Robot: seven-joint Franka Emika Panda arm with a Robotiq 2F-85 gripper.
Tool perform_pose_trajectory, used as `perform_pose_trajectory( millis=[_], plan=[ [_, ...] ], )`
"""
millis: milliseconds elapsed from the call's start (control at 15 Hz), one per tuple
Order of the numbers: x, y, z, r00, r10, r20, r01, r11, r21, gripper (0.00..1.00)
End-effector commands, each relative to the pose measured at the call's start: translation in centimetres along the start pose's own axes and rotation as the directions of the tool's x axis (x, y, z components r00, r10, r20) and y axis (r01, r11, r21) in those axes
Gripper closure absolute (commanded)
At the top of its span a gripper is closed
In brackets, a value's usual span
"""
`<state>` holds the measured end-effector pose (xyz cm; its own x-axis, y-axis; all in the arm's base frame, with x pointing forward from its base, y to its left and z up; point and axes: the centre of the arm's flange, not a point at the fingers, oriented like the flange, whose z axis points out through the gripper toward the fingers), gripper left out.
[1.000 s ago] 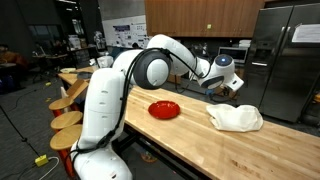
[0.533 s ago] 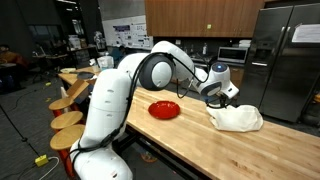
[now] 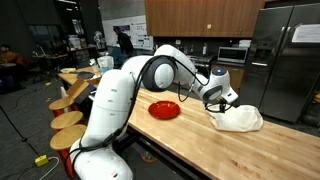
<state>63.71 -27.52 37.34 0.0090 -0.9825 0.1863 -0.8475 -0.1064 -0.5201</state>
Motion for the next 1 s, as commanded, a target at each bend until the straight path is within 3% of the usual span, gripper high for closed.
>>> perform_pose_trajectory(
  millis=[0,200,933],
  plan=[
    [-0.4,0.3,-0.3,0.986,0.155,0.055,-0.151,0.987,-0.062,0.00],
    [-0.8,1.5,0.2,0.953,0.283,0.111,-0.269,0.955,-0.128,0.00],
    [0.3,4.3,2.1,0.874,0.483,0.050,-0.465,0.862,-0.202,0.00]
  ],
)
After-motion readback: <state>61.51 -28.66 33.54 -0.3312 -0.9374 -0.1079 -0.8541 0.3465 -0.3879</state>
